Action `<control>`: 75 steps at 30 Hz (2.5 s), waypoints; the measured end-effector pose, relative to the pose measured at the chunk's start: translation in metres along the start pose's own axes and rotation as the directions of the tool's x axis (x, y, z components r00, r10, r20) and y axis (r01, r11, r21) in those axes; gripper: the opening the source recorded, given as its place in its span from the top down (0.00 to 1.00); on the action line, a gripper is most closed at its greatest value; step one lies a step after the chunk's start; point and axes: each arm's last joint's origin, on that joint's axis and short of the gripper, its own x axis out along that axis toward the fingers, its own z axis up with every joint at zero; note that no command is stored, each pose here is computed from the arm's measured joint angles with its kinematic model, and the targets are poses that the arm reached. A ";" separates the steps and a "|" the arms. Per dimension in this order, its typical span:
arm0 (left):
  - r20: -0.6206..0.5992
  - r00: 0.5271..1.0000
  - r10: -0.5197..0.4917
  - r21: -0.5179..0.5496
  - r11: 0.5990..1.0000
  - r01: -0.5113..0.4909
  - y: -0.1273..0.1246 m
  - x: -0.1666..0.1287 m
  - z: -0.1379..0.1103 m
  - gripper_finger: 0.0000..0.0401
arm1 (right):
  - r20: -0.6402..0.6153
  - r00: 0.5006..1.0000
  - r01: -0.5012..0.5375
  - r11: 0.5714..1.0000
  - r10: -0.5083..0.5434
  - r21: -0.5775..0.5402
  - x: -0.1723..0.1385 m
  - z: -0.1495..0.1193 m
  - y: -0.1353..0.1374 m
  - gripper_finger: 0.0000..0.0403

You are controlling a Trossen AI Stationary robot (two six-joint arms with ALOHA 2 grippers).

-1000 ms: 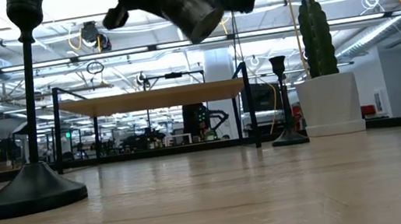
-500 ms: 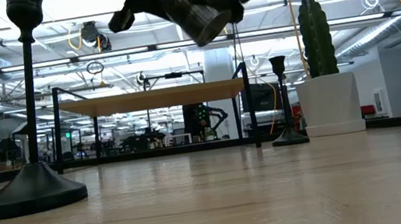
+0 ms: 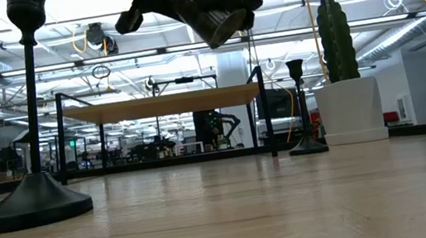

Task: Pick & Place candle stick holders
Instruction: Put the top silver scented candle on the shelf

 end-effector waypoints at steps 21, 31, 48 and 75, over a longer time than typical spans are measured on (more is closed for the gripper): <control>0.007 1.000 0.000 0.001 1.000 0.000 0.000 0.000 0.000 1.00 | 0.043 0.999 0.010 1.000 -0.011 0.030 -0.003 0.005 0.000 0.03; 0.010 1.000 -0.009 -0.001 1.000 0.009 -0.001 0.000 0.001 1.00 | 0.044 0.998 0.039 0.999 -0.040 0.027 -0.003 0.005 0.002 0.12; 0.037 0.999 -0.019 -0.018 1.000 0.019 0.002 -0.001 0.007 0.81 | 0.000 0.999 0.049 0.998 -0.050 0.040 -0.002 0.000 0.002 0.12; 0.124 0.939 0.320 0.031 0.945 -0.326 0.039 -0.092 -0.010 0.68 | 0.478 0.730 0.443 0.871 -0.488 0.213 -0.003 0.041 -0.053 0.12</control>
